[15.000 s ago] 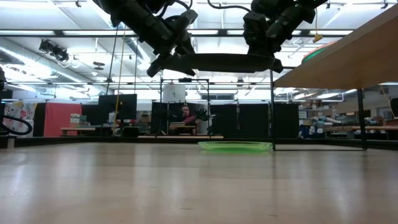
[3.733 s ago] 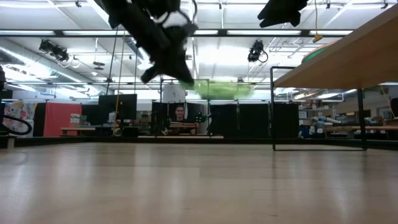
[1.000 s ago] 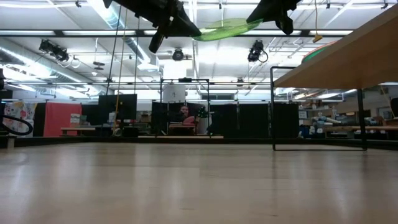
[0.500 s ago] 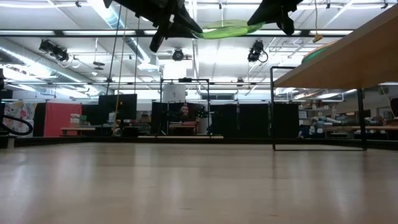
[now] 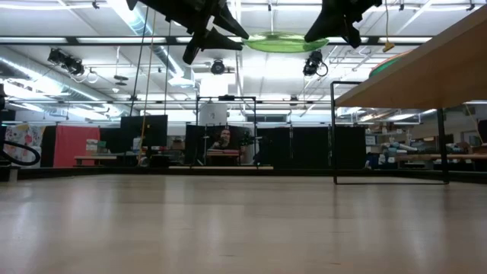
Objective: Place and stack plates onto a shelf
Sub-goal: Stack the green plate on top of the orange plate on the shelf
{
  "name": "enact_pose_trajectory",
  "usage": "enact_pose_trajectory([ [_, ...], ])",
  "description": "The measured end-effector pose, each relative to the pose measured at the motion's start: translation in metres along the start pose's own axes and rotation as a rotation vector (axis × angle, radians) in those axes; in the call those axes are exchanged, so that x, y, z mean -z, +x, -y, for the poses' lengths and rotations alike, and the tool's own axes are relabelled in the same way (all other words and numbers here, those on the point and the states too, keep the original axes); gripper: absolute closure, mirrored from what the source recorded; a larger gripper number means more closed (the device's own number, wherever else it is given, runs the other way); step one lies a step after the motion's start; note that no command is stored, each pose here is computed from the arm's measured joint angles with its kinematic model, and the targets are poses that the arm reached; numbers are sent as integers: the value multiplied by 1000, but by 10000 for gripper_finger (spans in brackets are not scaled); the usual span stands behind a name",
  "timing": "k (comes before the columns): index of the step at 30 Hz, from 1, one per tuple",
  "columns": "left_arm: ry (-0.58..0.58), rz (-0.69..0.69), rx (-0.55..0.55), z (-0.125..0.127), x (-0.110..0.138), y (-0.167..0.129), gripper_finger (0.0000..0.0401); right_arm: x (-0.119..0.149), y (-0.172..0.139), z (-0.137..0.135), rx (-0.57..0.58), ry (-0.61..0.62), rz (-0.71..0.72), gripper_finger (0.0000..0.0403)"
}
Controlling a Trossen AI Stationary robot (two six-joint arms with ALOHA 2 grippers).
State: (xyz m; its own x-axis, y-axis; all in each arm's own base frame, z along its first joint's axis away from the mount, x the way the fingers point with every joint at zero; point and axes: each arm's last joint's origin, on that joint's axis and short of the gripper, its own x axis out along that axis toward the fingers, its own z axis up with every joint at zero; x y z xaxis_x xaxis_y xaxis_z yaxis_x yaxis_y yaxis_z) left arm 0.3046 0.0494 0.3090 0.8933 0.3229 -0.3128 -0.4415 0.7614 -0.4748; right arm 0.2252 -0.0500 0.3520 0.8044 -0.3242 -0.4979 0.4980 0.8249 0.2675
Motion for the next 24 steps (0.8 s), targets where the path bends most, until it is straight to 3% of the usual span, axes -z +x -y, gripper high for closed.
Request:
enact_pose_trajectory([
  [13, 0, -2, 1, 0, 0, 0, 275, -9, -8, 20, 70, 0, 47, 394],
  [24, 0, -2, 2, 0, 0, 0, 275, -1, -62, 30, 35, 63, 58, 394],
])
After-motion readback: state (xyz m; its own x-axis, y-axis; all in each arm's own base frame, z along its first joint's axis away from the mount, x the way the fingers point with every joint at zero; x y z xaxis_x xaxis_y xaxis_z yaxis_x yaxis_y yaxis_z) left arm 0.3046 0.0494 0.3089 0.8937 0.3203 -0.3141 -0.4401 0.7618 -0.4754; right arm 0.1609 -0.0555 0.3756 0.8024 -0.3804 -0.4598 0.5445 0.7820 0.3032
